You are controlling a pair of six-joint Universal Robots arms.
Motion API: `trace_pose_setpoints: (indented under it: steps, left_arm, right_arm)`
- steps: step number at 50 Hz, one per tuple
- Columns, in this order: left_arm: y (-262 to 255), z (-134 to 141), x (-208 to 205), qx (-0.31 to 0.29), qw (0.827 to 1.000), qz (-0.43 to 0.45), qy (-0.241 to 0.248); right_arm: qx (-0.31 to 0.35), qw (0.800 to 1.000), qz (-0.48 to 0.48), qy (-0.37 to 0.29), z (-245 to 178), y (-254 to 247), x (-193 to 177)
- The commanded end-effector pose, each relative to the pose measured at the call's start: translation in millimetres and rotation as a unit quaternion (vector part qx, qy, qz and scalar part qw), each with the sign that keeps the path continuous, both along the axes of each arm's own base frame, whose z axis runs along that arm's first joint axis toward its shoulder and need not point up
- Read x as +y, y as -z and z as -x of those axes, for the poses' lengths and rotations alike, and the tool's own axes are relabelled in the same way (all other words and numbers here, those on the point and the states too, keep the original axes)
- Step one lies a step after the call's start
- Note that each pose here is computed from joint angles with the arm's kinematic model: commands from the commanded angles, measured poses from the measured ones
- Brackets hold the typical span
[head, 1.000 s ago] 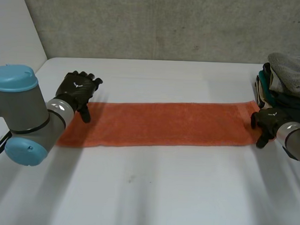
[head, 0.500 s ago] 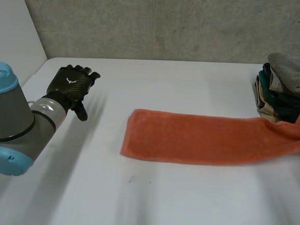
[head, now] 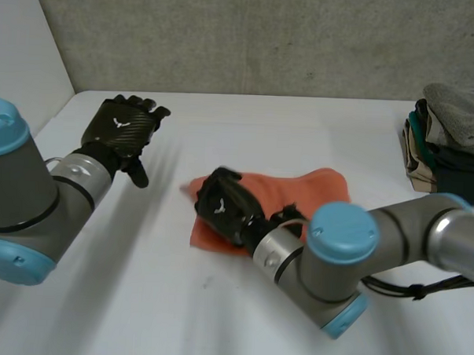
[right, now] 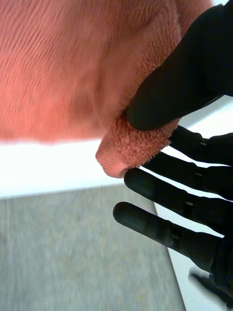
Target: Fold the laundry.
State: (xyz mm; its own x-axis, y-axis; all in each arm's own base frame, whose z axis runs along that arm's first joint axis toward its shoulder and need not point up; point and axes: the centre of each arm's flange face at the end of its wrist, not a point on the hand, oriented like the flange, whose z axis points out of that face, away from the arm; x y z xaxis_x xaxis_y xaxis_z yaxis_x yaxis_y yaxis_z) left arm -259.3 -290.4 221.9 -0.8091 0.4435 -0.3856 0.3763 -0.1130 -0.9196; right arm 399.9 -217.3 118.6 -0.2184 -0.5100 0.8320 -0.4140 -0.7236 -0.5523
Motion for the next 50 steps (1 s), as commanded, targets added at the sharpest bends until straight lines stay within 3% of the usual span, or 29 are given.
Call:
trace_pose_setpoints:
  steps: [1, 7, 9, 17, 26, 30, 34, 37, 38, 41, 43, 46, 50]
  left_arm:
    - [-3.8, 24.1, -2.6, 0.011, 0.999, 0.027, 0.024]
    - [-10.9, 55.8, -0.1, 0.041, 0.997, 0.037, 0.061]
    - [-9.8, 66.8, 3.1, 0.051, 0.995, 0.034, 0.074]
    - [35.2, 115.4, 11.4, 0.042, 0.992, -0.006, 0.12]
    - [53.2, 118.9, 16.2, 0.018, 0.994, -0.045, 0.098]
    - [52.4, 115.5, 19.1, 0.013, 0.994, -0.052, 0.096]
    - [43.0, 107.1, 23.8, 0.008, 0.995, -0.057, 0.086]
    - [39.9, 100.9, 28.5, 0.003, 0.995, -0.065, 0.074]
    - [36.9, 97.3, 29.7, 0.003, 0.996, -0.066, 0.065]
    - [32.7, 88.5, 28.1, 0.003, 0.997, -0.063, 0.039]
    - [32.9, 82.8, 25.6, 0.001, 0.998, -0.064, 0.022]
    - [33.6, 72.2, 19.9, -0.002, 0.998, -0.065, -0.011]
    - [36.5, 64.7, 18.8, -0.007, 0.997, -0.07, -0.028]
  right_arm:
    - [-0.02, 0.994, -0.044, 0.101, 16.1, -6.7, -10.5]
    - [-0.122, 0.967, -0.124, 0.188, 62.9, -67.1, -28.5]
    - [-0.122, 0.958, -0.159, 0.206, 74.0, -64.8, -30.6]
    - [-0.077, 0.891, -0.306, 0.326, 136.8, -27.5, -47.2]
    - [-0.081, 0.863, -0.27, 0.42, 182.1, -2.2, -80.2]
    - [-0.125, 0.877, -0.153, 0.437, 191.1, -38.3, -91.5]
    - [-0.102, 0.9, -0.065, 0.419, 185.5, -72.9, -88.9]
    - [-0.084, 0.935, -0.044, 0.343, 145.5, -77.4, -66.3]
    - [-0.085, 0.956, -0.042, 0.278, 114.0, -79.4, -46.9]
    - [-0.064, 0.983, -0.067, 0.159, 65.3, -59.5, -8.8]
    - [-0.042, 0.99, -0.089, 0.097, 47.6, -41.5, 12.2]
    - [-0.02, 0.992, -0.11, 0.064, 40.0, -23.3, 25.9]
    - [0.002, 0.986, -0.144, 0.079, 45.5, -10.1, 28.2]
